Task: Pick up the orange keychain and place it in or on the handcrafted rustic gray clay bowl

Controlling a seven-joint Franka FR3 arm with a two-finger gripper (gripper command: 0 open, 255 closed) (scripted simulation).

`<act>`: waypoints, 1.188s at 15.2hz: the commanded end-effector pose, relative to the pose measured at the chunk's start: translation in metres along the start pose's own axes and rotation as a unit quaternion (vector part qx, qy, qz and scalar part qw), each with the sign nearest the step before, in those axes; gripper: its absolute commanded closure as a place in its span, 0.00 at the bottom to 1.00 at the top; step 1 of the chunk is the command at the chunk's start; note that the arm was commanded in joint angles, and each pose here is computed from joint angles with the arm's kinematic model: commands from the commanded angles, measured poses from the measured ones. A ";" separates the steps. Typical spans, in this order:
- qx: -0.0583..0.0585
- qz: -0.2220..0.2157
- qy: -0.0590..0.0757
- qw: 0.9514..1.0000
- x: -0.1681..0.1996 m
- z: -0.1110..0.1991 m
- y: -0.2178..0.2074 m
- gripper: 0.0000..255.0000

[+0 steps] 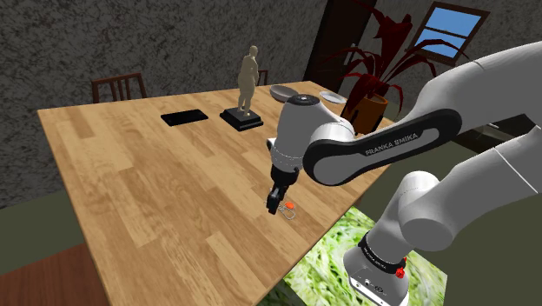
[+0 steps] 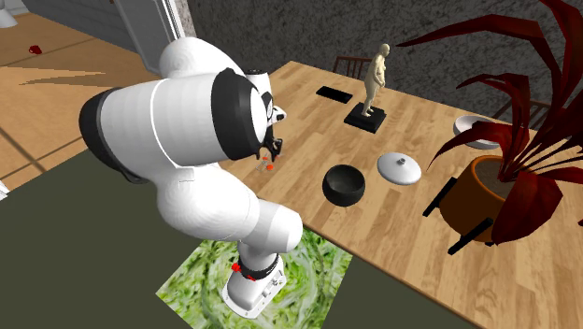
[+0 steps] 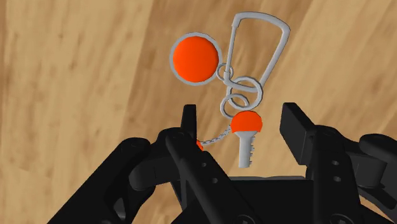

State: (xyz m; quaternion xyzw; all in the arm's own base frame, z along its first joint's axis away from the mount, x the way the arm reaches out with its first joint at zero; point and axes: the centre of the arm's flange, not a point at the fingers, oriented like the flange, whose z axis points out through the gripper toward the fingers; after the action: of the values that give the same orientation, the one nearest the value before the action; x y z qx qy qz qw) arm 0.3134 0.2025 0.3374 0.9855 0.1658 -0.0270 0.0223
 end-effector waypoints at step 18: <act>-0.003 0.001 -0.004 1.000 -0.004 -0.049 0.005 1.00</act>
State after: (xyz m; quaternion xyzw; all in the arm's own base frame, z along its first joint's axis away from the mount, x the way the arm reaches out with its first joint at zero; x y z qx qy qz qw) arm 0.3136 0.1995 0.3820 0.9855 0.1649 -0.0298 0.0257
